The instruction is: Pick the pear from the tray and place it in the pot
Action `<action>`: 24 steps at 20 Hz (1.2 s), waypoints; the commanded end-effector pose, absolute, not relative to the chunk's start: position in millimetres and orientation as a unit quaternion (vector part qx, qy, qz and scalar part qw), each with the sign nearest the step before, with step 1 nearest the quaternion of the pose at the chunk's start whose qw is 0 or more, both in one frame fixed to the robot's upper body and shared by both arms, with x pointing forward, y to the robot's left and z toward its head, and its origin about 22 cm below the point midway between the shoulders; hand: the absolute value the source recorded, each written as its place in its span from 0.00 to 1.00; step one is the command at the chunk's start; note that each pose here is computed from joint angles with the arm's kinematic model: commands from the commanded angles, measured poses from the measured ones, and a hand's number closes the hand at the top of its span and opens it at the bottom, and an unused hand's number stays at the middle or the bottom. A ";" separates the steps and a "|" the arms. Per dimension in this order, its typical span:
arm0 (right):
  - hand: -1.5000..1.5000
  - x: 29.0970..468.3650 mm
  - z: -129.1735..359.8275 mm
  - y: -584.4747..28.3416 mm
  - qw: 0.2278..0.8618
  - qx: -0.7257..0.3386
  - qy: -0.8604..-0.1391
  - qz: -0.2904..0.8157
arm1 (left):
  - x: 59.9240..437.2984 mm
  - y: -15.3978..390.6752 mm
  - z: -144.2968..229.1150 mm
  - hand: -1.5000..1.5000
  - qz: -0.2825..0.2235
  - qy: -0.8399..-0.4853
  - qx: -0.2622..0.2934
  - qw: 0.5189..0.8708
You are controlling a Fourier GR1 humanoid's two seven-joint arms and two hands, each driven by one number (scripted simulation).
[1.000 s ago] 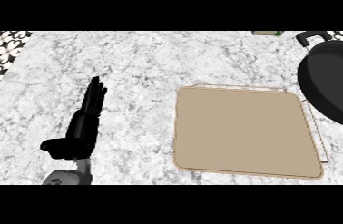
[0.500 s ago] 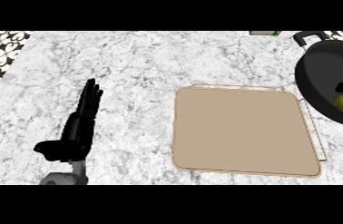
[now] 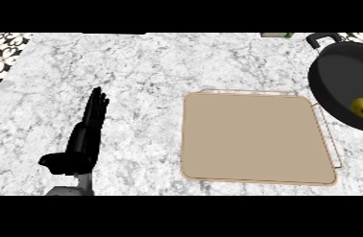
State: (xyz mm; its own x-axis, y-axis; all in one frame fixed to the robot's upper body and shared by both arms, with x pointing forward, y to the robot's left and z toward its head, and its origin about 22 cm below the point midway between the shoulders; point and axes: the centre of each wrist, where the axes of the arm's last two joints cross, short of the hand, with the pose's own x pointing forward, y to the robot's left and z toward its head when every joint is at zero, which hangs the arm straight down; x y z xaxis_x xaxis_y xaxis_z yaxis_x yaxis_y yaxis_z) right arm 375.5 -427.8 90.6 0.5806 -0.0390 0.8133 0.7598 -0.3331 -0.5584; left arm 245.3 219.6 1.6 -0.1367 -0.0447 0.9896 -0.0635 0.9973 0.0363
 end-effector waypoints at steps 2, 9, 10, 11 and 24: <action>0.00 365.6 72.1 -422.8 0.437 -0.709 -0.273 -0.482 | 254.6 224.9 18.2 0.50 0.014 -0.753 0.046 0.656; 0.00 332.4 32.8 -391.6 0.409 -0.723 -0.291 -0.474 | 229.6 230.8 -1.5 0.50 0.015 -0.748 0.051 0.661; 0.00 330.0 51.5 -396.3 0.398 -0.729 -0.294 -0.473 | 237.8 231.2 0.8 0.50 0.016 -0.752 0.048 0.658; 0.00 323.4 32.8 -392.6 0.390 -0.731 -0.297 -0.474 | 232.4 222.3 -4.3 0.50 0.027 -0.750 0.046 0.660; 0.00 247.8 45.6 -374.3 0.339 -0.745 -0.286 -0.498 | 224.0 217.0 4.1 0.50 0.017 -0.746 0.040 0.665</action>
